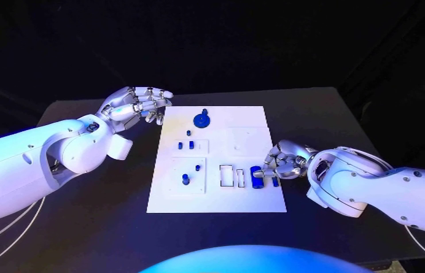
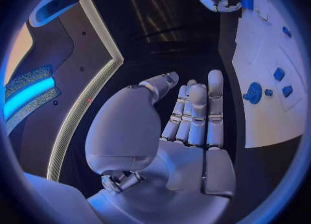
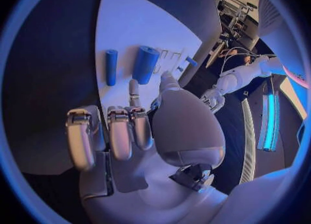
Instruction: Assemble the parts on the task board
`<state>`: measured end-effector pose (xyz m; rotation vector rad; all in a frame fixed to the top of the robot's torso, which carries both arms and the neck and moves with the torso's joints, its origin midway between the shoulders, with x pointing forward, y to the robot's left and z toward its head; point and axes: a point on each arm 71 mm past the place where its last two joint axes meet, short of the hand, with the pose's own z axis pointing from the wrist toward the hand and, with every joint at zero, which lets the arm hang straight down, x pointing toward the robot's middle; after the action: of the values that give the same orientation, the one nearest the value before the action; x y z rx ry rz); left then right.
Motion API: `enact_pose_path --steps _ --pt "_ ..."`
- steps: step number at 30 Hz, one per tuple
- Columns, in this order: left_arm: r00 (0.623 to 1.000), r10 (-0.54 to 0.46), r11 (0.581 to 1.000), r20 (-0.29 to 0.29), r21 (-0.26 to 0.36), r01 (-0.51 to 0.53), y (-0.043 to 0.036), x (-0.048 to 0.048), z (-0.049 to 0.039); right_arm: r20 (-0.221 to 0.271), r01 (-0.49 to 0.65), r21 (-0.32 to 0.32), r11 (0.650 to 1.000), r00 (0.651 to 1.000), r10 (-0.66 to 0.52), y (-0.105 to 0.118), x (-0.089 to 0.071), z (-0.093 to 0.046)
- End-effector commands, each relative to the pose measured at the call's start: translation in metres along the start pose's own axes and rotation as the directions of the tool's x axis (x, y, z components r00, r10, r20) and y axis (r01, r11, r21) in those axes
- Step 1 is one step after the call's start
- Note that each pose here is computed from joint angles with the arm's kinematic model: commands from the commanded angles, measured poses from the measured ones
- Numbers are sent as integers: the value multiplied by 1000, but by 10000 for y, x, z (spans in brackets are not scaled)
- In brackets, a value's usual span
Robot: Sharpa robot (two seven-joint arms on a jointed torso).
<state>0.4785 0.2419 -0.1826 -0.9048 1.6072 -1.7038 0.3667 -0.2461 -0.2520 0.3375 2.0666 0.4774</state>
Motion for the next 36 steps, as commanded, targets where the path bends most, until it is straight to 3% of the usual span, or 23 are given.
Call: enact_pose_path --steps 1,13,28,36 --pt "1000 -10 1000 -13 7 10 -5 17 2 -20 63 48 997 998 -62 -27 43 10" --pt "1000 -19 1000 -20 2 19 -2 22 1 -49 83 83 993 996 -79 -19 188 96" --pt "1000 -22 1000 -19 -5 22 0 9 -12 -25 80 94 992 997 -78 -14 245 160" --pt "1000 -22 1000 -20 -7 22 2 7 -14 15 -1 77 997 1000 0 34 234 117"
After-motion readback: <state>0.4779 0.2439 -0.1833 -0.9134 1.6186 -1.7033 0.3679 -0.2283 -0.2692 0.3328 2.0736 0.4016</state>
